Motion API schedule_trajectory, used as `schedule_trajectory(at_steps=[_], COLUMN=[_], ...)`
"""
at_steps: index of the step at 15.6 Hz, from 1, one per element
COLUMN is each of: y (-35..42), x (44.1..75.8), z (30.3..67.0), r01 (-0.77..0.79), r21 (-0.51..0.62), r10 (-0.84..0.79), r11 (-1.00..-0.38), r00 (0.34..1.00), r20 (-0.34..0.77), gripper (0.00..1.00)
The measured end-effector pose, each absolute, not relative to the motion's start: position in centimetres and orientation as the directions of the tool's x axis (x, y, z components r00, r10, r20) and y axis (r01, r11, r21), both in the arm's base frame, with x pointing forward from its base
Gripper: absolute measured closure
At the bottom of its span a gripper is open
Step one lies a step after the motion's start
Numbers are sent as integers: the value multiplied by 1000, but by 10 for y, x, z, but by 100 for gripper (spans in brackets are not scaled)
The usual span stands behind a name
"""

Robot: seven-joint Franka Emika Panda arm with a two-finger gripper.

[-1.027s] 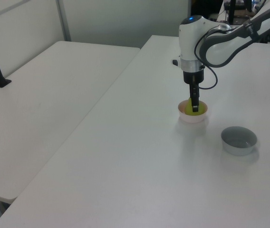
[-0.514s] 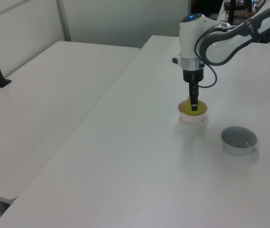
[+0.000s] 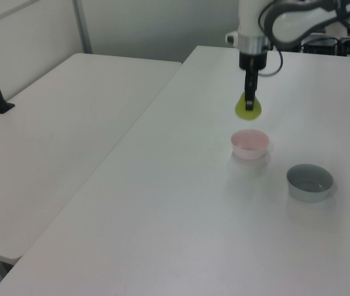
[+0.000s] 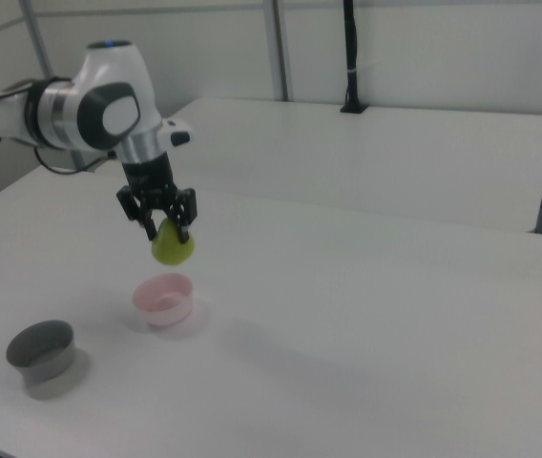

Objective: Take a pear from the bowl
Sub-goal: 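Lift the pear up out of the pink bowl, then carry the pear away from the pink bowl and lower it to the table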

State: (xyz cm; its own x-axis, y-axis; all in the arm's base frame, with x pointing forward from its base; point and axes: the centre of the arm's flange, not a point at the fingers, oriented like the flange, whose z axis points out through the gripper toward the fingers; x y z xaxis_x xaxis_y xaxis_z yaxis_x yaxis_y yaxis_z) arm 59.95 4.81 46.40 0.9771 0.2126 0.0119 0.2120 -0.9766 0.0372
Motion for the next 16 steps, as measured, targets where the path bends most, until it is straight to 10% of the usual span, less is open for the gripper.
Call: schedule_trajectory(at_steps=[7, 16], y=[14, -83], x=[597, 595], z=[557, 569], r01=[150, 137], r21=[43, 55], r10=[152, 140], r11=[-988, -989], r00=[988, 989], r20=[41, 56], gripper=[35, 35])
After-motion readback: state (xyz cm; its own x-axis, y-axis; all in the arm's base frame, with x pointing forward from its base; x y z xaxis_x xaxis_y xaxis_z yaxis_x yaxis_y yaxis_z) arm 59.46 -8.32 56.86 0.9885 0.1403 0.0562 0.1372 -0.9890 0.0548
